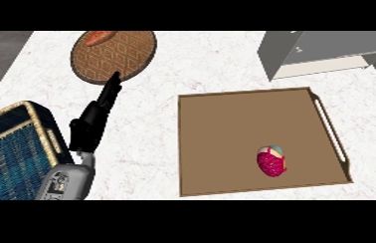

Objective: Pick the lemon from the tray and place it in the tiered shelf

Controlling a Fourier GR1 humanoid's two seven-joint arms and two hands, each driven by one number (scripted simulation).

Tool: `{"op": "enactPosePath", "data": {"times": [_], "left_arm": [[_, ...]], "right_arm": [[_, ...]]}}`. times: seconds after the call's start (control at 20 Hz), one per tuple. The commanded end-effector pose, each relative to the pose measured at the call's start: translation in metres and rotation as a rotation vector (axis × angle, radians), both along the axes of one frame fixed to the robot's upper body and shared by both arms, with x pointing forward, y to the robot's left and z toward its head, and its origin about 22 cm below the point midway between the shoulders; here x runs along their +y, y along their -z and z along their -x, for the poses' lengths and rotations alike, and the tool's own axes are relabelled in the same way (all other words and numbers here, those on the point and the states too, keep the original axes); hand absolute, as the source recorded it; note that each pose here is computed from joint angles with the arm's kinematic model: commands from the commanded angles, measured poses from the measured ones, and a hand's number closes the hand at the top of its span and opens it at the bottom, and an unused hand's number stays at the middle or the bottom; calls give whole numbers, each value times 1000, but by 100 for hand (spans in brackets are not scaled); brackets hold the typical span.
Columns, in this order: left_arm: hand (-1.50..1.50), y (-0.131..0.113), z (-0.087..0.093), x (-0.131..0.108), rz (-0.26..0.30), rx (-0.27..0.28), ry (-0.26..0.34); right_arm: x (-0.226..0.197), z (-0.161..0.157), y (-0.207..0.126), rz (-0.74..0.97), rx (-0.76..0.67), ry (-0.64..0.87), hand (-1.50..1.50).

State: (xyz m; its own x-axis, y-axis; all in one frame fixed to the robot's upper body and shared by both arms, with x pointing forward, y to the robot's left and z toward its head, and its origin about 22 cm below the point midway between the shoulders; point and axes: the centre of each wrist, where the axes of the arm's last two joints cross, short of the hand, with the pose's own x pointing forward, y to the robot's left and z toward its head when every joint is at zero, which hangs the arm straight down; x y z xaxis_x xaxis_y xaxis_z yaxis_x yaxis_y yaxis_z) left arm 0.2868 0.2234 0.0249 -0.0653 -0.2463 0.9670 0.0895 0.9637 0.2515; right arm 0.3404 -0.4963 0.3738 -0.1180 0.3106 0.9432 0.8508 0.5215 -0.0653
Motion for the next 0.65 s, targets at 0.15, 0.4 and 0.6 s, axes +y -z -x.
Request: {"op": "enactPosePath", "data": {"times": [0.15, 0.4, 0.6], "left_arm": [[0, 20, 11, 13, 9, 31, -31], [0, 15, 10, -10, 29, 47, -12], [0, 8, 1, 11, 40, 58, -28]], "right_arm": [[-74, 80, -2, -40, 182, 17, -150], [-115, 136, 12, 44, 271, -11, -150], [-137, 175, 19, -2, 231, -44, -150]]}}
